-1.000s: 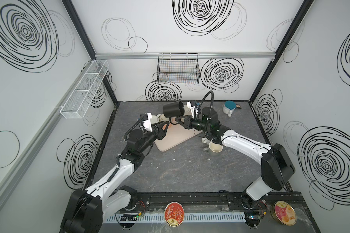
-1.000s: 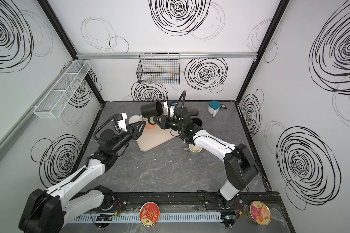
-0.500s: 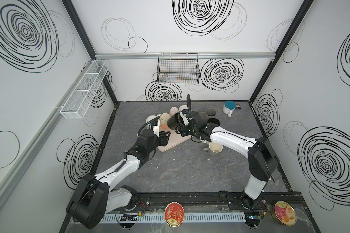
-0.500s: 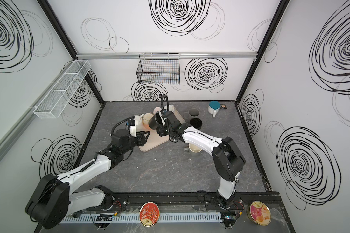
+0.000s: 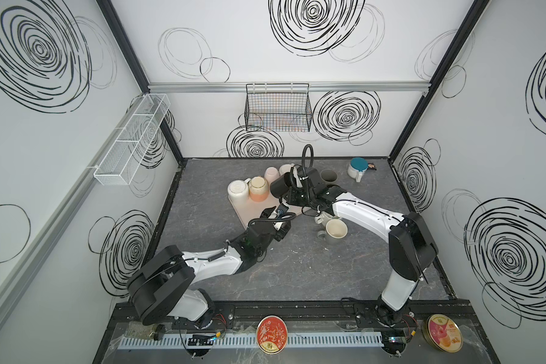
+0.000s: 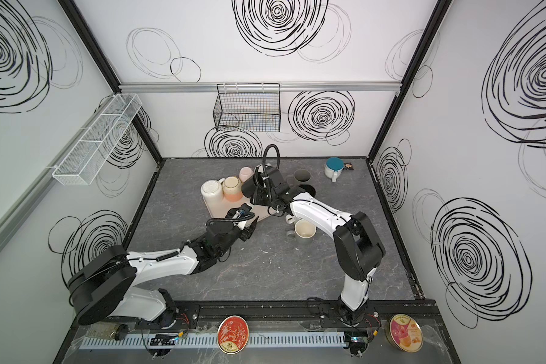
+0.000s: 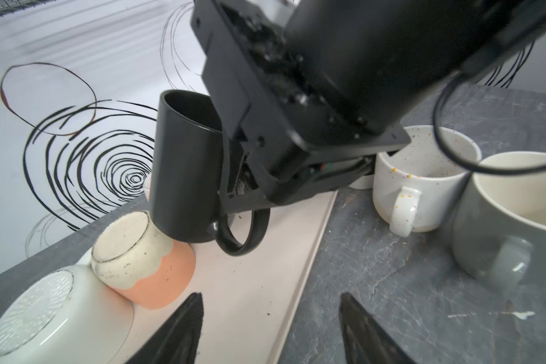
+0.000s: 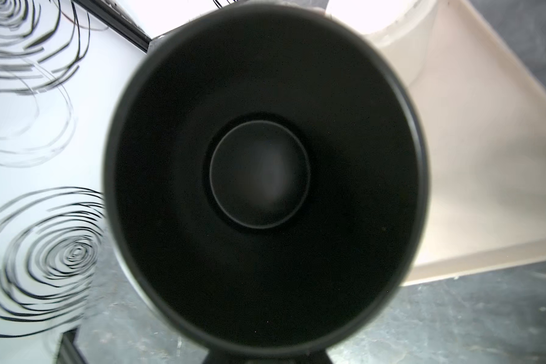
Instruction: Turn the mug right side up
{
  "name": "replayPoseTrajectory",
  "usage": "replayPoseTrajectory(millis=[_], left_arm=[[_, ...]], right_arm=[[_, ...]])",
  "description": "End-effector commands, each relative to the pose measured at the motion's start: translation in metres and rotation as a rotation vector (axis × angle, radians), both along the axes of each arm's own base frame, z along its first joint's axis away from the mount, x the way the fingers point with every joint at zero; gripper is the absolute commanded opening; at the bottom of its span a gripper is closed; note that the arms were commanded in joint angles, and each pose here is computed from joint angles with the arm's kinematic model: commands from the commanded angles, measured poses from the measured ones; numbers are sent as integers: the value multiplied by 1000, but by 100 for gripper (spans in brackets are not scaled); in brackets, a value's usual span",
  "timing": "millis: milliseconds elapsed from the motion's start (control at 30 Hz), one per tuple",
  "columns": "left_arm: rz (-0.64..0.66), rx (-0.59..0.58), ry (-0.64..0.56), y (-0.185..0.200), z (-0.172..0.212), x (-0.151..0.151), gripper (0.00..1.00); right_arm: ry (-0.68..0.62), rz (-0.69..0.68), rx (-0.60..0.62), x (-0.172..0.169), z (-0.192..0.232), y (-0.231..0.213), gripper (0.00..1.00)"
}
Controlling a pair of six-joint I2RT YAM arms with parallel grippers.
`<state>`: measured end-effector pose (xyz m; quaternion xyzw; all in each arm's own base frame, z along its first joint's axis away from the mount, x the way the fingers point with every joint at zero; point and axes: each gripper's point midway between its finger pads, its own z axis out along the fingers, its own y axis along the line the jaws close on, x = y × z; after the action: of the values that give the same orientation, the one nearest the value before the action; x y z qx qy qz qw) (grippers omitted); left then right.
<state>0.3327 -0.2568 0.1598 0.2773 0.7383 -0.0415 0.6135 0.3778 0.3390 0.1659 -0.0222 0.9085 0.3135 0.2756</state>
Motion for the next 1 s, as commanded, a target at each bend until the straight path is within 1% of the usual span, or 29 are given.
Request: replayPoseTrajectory(millis=[0, 133, 200, 267, 400, 500, 667, 800, 967], left_arm=[[81, 41, -157, -1, 32, 19, 73], [126, 70, -190, -1, 30, 28, 74], [133, 75, -201, -3, 30, 31, 77], [138, 91, -217, -6, 31, 34, 78], [149, 148, -256, -15, 32, 38, 78], [161, 179, -279, -19, 33, 42, 75], [182, 233, -262, -25, 25, 49, 64], [176, 253, -258, -29, 18, 49, 52], [171, 260, -254, -29, 14, 47, 33]], right_arm=[[-50, 1, 191, 2, 68, 9, 0], [-36, -8, 208, -2, 75, 6, 0], [-26, -12, 212, -4, 76, 5, 0], [-12, -15, 210, -5, 75, 4, 0], [5, -25, 218, -7, 75, 3, 0], [14, -32, 217, -8, 73, 2, 0], [18, -40, 227, -9, 75, 2, 0], [11, -56, 221, -7, 77, -3, 0], [13, -64, 223, -7, 77, -8, 0]])
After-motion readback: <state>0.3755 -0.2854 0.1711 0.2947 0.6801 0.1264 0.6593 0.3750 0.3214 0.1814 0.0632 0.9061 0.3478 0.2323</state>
